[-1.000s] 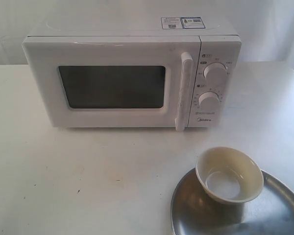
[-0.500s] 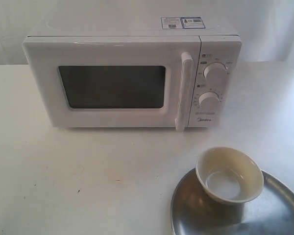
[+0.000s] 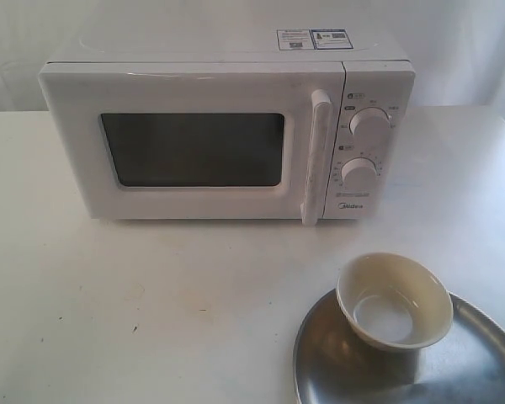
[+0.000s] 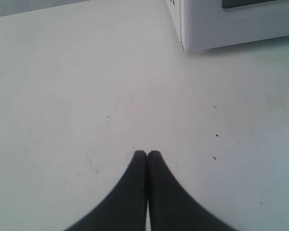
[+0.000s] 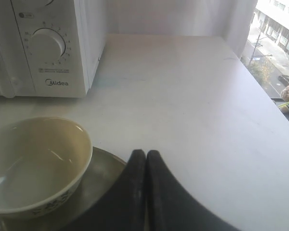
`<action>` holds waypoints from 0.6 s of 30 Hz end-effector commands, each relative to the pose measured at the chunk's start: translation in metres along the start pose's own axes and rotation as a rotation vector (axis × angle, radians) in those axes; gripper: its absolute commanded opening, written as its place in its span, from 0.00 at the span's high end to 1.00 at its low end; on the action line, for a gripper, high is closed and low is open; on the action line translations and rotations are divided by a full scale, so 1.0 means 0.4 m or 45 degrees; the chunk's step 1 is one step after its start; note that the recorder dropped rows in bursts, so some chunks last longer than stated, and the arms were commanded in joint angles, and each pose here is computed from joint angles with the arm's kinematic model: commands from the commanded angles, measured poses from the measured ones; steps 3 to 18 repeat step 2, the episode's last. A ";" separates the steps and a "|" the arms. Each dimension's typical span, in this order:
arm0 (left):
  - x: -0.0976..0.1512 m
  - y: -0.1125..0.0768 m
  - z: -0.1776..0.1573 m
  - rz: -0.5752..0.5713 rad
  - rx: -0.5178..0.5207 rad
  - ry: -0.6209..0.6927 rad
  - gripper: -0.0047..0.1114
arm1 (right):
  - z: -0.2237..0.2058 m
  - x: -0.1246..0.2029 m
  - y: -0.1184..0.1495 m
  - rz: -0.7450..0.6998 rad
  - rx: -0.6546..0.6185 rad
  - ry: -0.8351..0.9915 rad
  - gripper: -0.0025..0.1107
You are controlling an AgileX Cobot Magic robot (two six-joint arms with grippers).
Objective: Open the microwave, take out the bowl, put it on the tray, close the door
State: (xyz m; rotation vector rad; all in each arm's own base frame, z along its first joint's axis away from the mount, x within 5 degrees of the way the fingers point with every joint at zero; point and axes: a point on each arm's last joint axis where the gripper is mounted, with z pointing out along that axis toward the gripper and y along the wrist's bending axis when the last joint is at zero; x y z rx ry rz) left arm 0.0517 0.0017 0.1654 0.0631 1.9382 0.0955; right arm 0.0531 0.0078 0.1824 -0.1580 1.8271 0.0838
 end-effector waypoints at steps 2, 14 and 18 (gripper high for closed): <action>-0.002 -0.001 -0.001 -0.006 0.007 -0.007 0.96 | 0.000 0.000 -0.001 0.008 0.009 -0.011 0.98; -0.002 -0.001 -0.001 -0.006 0.007 -0.007 0.96 | 0.000 0.000 -0.001 0.008 0.009 -0.011 0.98; -0.002 -0.001 -0.001 -0.006 0.007 -0.007 0.96 | 0.000 0.000 -0.001 0.008 0.009 -0.011 0.98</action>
